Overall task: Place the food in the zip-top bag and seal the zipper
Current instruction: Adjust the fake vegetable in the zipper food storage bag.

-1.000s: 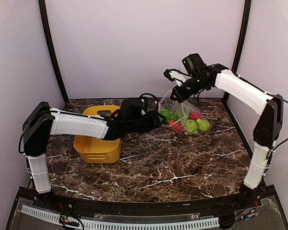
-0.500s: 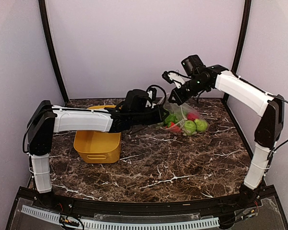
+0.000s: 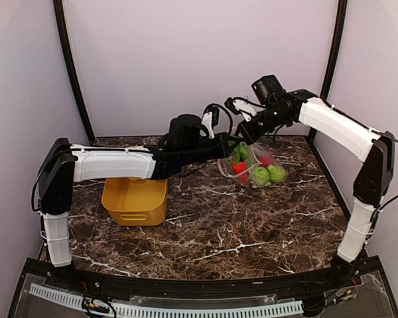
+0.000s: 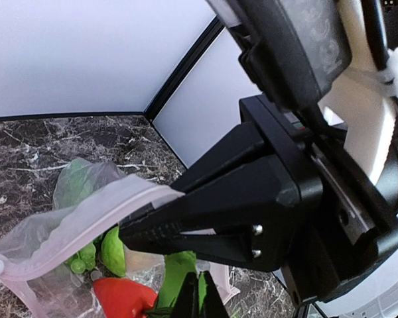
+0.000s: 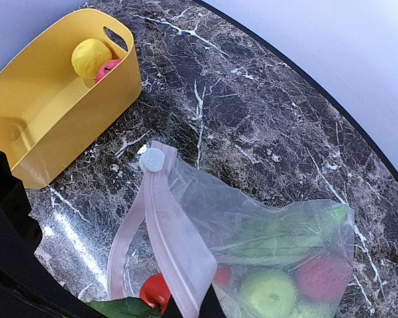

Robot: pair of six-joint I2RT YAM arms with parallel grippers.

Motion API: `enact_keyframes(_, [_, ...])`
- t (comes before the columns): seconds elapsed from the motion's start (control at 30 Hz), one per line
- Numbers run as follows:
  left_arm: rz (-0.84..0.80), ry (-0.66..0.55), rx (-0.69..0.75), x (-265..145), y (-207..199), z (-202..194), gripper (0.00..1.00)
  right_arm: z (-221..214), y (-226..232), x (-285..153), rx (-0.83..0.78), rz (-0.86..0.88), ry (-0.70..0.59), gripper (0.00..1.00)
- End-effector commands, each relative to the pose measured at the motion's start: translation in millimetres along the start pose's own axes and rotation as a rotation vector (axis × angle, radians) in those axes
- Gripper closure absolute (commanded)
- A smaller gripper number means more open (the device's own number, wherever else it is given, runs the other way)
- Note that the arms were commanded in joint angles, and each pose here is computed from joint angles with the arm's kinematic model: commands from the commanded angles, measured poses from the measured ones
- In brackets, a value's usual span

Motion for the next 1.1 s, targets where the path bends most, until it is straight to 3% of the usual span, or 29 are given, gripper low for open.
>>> enact_keyframes(0.0, [-0.016, -0.157, 0.061, -22.4, -9.4, 46.0, 0.99, 19.4, 13.8, -25.7, -0.032, 0.019, -0.087, 1.00])
enact_keyframes(0.27, [-0.103, -0.472, 0.128, -30.5, -24.9, 87.9, 0.99, 29.3, 16.5, -31.3, -0.021, 0.038, -0.095, 1.00])
enact_keyframes(0.43, [-0.114, -0.570, 0.155, -20.9, -30.4, 108.6, 0.99, 39.8, 23.0, -47.5, -0.019, 0.066, -0.123, 1.00])
enact_keyframes(0.67, [-0.195, -0.611, 0.219, -16.3, -48.2, 123.7, 0.99, 47.9, 27.7, -69.7, -0.021, 0.074, -0.167, 1.00])
enact_keyframes(1.07, [-0.155, -0.481, 0.263, -13.4, -23.1, 57.3, 0.99, 56.0, 2.4, -92.7, 0.054, 0.084, -0.219, 1.00])
Point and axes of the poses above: each gripper's point midway between its finger pads, its own x axis out along the fingers, its own y axis along the line the jaws close on, z = x × y, the point moved 3 cm from there along -x, back along the fingers, and after that the axes turned 13 degrees about x, right-handed, at the moved point
